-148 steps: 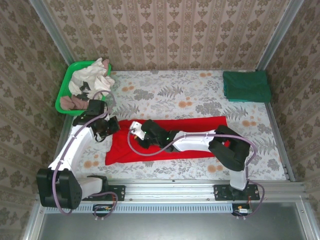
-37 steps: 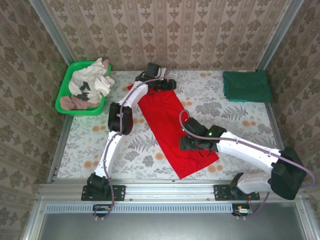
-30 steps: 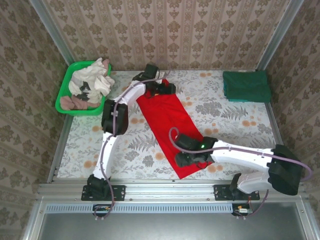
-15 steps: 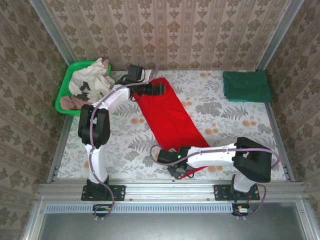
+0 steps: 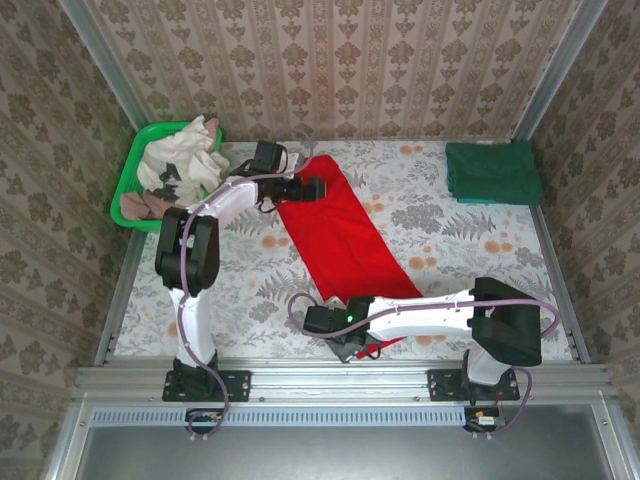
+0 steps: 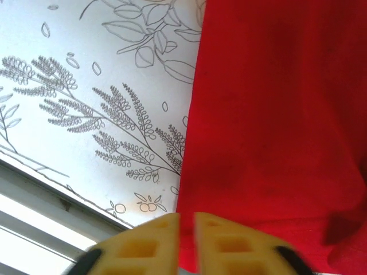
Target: Fold and stack the t-shirts
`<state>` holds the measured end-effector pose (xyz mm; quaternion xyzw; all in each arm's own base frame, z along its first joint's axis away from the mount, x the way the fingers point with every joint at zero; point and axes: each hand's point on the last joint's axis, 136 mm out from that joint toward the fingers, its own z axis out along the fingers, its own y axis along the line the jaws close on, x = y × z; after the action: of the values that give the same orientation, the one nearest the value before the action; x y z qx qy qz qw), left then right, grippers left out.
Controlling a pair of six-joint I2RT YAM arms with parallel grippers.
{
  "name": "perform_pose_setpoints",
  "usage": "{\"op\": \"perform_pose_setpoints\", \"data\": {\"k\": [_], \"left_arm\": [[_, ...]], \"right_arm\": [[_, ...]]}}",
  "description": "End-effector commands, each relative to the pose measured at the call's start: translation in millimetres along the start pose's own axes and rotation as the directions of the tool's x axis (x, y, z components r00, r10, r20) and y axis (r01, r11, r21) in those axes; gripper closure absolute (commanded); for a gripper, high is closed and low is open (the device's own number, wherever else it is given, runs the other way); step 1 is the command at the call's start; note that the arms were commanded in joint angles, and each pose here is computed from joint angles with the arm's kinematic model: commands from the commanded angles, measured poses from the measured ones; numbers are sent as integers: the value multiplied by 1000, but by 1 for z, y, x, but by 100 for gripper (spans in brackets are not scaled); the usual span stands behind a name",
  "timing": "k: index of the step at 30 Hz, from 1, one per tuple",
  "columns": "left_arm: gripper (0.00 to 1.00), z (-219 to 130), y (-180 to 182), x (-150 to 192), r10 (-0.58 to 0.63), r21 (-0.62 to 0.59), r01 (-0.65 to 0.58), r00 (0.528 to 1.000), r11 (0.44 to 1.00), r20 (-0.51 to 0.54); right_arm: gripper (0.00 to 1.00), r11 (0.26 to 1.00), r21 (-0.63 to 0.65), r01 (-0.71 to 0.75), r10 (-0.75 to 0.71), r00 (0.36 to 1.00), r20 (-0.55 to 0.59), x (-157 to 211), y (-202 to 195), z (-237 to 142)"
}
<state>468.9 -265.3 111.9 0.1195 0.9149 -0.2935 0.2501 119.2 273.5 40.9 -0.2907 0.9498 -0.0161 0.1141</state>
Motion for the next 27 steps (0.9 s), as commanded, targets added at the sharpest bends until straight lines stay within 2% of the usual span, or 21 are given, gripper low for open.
{"op": "perform_pose_setpoints", "data": {"k": [1, 4, 9, 21, 27], "left_arm": [[0, -11, -2, -8, -6, 17, 6, 1000, 1000, 26], [0, -9, 0, -6, -11, 14, 11, 1000, 1000, 19], [0, -13, 5, -7, -20, 4, 20, 999, 1000, 25], [0, -16, 12, -10, -35, 2, 35, 999, 999, 32], [0, -14, 14, -9, -41, 3, 41, 999, 999, 30]], "right_arm": [[68, 995, 99, -8, 10, 1000, -21, 11, -23, 1], [61, 995, 95, -8, 12, 999, -45, 15, -25, 14], [61, 994, 108, -4, 13, 997, -82, 17, -24, 27], [97, 999, 28, -31, 32, 999, -36, 11, -13, 10], [96, 999, 25, -22, 22, 1000, -8, 4, -4, -11]]}}
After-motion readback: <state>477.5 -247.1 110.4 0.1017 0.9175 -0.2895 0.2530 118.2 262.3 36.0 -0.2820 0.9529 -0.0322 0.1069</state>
